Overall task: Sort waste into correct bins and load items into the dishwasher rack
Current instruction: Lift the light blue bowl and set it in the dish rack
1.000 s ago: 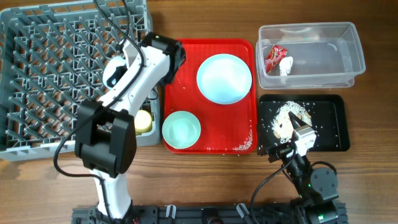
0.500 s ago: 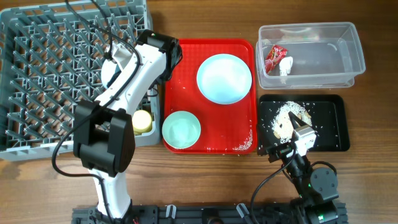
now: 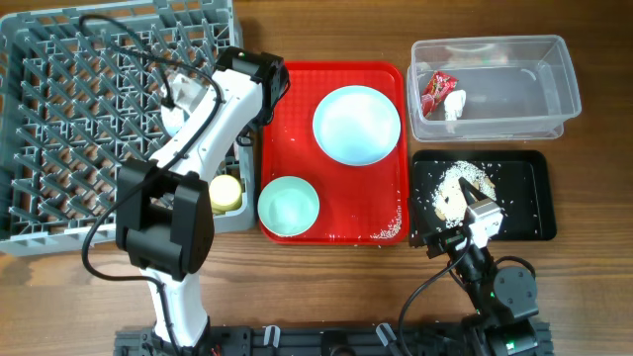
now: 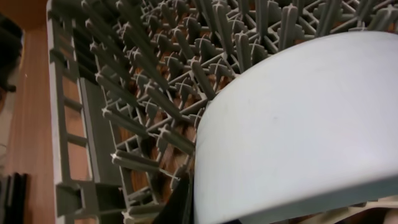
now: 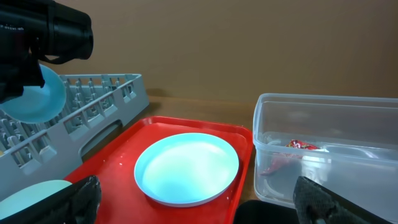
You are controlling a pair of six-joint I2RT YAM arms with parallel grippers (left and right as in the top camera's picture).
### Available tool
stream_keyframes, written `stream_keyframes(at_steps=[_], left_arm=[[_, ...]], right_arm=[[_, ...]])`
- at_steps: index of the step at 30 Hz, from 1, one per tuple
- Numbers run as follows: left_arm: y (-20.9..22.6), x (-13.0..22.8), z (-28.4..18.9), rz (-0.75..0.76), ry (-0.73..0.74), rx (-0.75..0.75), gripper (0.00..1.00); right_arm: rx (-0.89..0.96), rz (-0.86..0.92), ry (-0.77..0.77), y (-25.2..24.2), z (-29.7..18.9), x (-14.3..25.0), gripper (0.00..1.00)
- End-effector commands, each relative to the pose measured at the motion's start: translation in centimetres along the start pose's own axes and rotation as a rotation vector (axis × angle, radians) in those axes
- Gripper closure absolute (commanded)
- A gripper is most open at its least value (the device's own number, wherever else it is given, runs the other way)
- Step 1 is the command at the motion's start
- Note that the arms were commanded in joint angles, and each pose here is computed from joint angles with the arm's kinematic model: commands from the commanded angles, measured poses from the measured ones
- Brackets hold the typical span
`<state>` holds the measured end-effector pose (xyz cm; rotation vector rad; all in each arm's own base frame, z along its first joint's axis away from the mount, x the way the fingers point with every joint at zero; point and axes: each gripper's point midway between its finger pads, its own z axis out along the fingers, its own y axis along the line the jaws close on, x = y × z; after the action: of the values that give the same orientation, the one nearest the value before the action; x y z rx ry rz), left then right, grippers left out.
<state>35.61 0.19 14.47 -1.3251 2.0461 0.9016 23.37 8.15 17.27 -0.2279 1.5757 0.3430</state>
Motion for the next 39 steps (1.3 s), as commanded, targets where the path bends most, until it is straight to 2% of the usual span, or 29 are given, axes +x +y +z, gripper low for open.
stream_keyframes(at_steps=[1, 7, 16, 22, 32, 37, 39], left_arm=[[-0.1, 0.0, -0.1, -0.121, 0.002, -0.008, 0.96], [1.6, -2.7, -0.3, -0.037, -0.145, -0.054, 0.96], [1.4, -1.8, 0.0, -0.057, -0.109, -0.063, 0.96], [0.5, 0.4, 1.6, -0.001, -0.093, -0.114, 0.96], [0.6, 1.8, 1.2, 0.012, -0.039, -0.116, 0.96], [0.4, 2.3, 0.6, 0.026, -0.038, -0.105, 0.84], [0.5, 2.4, 0.4, 0.036, -0.041, -0.102, 0.74]], right_arm=[[-0.014, 0.01, -0.011, 0.2, 0.0, -0.2, 0.0], [-0.014, 0.009, -0.011, 0.2, 0.0, -0.2, 0.0], [-0.014, 0.009, -0.011, 0.2, 0.0, -0.2, 0.0], [-0.014, 0.009, -0.011, 0.2, 0.0, -0.2, 0.0], [-0.014, 0.009, -0.011, 0.2, 0.0, -0.2, 0.0], [-0.014, 0.009, -0.011, 0.2, 0.0, -0.2, 0.0], [-0.014, 0.01, -0.011, 0.2, 0.0, -0.2, 0.0]])
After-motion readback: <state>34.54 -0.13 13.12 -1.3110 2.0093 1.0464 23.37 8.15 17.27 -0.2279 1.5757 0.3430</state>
